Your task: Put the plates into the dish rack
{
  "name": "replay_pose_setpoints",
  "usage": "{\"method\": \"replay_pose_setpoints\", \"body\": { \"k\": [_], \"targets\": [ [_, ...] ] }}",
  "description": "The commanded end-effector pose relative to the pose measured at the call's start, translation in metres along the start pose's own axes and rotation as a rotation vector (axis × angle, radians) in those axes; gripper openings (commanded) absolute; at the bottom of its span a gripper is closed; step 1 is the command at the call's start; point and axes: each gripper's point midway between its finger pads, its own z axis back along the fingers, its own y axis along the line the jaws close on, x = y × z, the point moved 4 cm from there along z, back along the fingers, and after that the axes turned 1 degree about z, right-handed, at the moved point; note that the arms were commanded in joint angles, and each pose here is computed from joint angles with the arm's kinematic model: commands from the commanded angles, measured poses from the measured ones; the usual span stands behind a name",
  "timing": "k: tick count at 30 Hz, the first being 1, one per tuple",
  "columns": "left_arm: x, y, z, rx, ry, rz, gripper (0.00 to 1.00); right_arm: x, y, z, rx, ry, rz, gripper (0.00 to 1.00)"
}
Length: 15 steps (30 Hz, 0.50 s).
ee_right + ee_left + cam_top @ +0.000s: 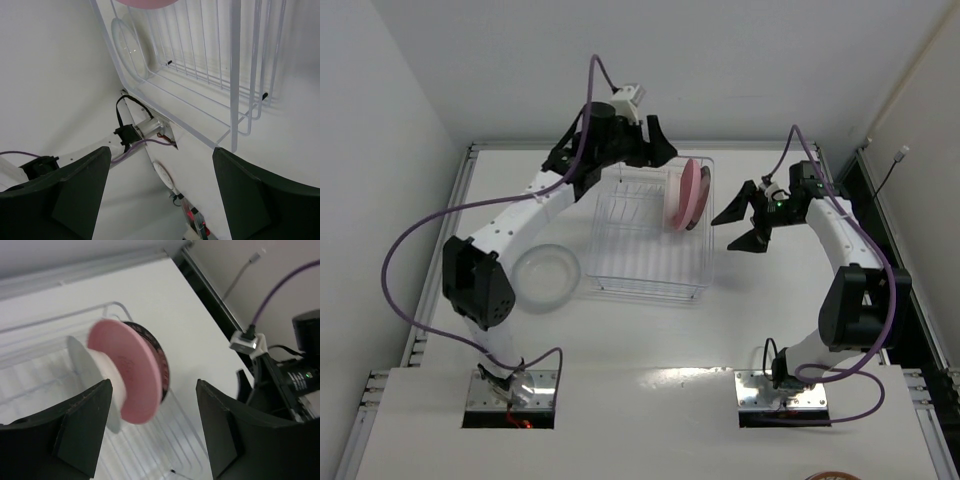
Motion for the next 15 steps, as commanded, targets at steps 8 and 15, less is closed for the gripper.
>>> {"method": "replay_pose_setpoints", "body": {
  "k": [8,15],
  "targets": [
    [0.046,0.121,0.166,0.965,-0.281,-0.056,0.82,-0.001,0.006,-0.002,0.031,0.004,0.042,0.81],
    [-0.050,0.179,0.206,1.102,-0.054,0.209,0.96,-0.004,0.003,-0.007,0.025,0.022,0.031,0.81]
  ]
}}
